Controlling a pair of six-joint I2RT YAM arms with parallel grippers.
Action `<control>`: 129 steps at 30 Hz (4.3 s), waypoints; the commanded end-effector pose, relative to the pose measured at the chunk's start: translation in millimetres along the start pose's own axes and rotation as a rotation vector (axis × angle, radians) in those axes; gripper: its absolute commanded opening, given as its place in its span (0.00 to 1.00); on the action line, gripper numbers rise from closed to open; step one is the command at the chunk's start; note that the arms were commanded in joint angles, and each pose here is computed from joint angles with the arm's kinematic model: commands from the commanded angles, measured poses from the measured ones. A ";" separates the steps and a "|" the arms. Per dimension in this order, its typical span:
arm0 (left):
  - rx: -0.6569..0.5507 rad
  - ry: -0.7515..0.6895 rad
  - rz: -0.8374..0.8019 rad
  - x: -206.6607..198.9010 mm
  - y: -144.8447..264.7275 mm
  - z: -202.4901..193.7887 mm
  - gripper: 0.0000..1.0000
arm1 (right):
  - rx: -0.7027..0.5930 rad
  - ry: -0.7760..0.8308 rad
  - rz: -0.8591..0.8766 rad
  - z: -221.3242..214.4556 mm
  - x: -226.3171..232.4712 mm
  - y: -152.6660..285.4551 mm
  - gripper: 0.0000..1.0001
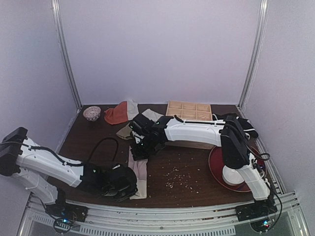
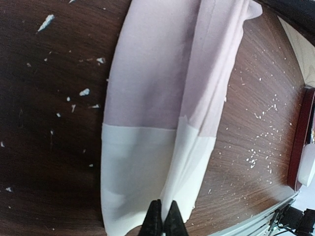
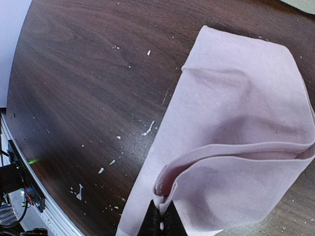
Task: Roll the underwear
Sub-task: Fold the underwear at the center of the board, then flatten out the underwear at the center of the board.
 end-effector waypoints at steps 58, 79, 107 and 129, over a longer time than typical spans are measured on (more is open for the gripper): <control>-0.137 0.006 0.086 5.4 48.9 18.4 0.62 | 0.001 0.034 0.100 10.3 16.6 -32.1 0.00; -0.210 0.066 0.052 26.3 75.7 45.4 0.59 | -0.028 0.016 0.129 22.4 15.6 -28.8 0.03; -0.205 -0.297 0.246 -16.6 19.3 4.1 0.57 | -0.036 0.009 0.134 21.6 12.1 -20.2 0.01; -0.204 -0.276 0.313 17.0 -2.8 5.8 0.36 | -0.016 0.004 0.125 15.2 8.1 -26.1 0.01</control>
Point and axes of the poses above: each gripper's point midway between its finger pads, its own y axis back along the fingers, its own x axis along the line the jaws close on, z = x × y, the point moved 5 cm from there along y, back along the fingers, and after that the axes turned 14 degrees about y, right-handed, at the moved point
